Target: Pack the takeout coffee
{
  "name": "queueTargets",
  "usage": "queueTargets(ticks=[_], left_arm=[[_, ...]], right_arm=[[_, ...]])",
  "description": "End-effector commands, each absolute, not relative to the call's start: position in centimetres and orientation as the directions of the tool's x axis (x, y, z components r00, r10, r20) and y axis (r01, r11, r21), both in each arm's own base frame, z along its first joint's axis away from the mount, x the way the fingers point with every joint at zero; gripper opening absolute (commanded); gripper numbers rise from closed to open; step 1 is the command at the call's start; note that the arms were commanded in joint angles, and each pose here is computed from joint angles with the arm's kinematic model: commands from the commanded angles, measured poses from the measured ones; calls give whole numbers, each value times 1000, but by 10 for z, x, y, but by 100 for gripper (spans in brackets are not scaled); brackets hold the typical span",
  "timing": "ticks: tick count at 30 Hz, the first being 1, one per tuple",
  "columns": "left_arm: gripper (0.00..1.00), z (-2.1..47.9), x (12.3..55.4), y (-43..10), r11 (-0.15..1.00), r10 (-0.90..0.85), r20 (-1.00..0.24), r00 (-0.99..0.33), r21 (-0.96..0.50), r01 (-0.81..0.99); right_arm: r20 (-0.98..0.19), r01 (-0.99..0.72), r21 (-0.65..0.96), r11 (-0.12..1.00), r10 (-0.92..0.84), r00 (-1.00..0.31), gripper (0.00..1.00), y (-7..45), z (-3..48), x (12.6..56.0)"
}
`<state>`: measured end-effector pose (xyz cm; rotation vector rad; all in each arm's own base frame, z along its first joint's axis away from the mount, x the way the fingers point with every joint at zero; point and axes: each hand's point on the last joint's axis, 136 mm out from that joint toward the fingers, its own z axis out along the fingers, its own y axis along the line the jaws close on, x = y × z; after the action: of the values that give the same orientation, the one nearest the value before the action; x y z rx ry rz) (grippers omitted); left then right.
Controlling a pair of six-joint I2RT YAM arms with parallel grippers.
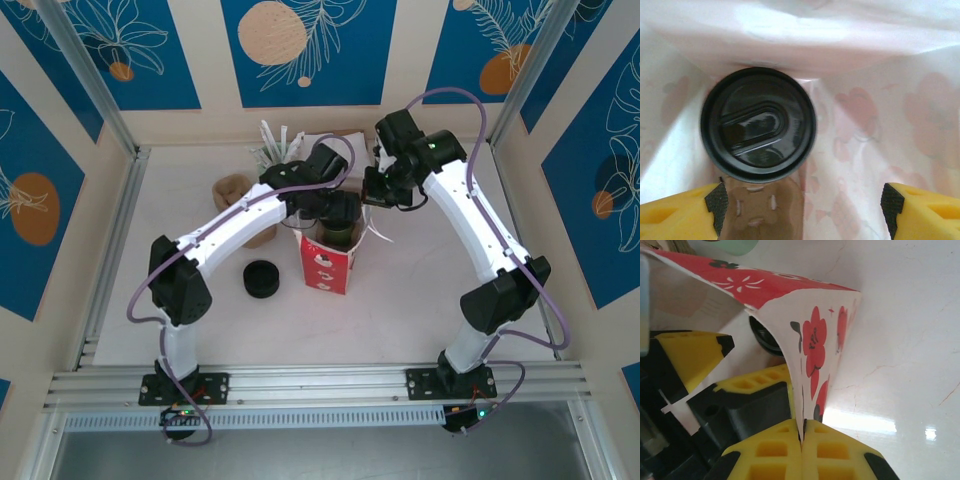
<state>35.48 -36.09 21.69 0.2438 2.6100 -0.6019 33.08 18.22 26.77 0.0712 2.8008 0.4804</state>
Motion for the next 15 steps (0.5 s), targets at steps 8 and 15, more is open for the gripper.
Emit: queueTargets(ticks=[8, 15], left_arm=[[80, 296, 344, -369, 779, 54, -551, -833, -499, 380], [80, 326, 336, -328, 806, 67, -612, -788, -433, 404]], right_arm=[[-276, -16, 397, 918, 103, -956, 0, 186, 271, 337], [-234, 7, 486, 874, 137, -963, 0, 188, 269, 341]])
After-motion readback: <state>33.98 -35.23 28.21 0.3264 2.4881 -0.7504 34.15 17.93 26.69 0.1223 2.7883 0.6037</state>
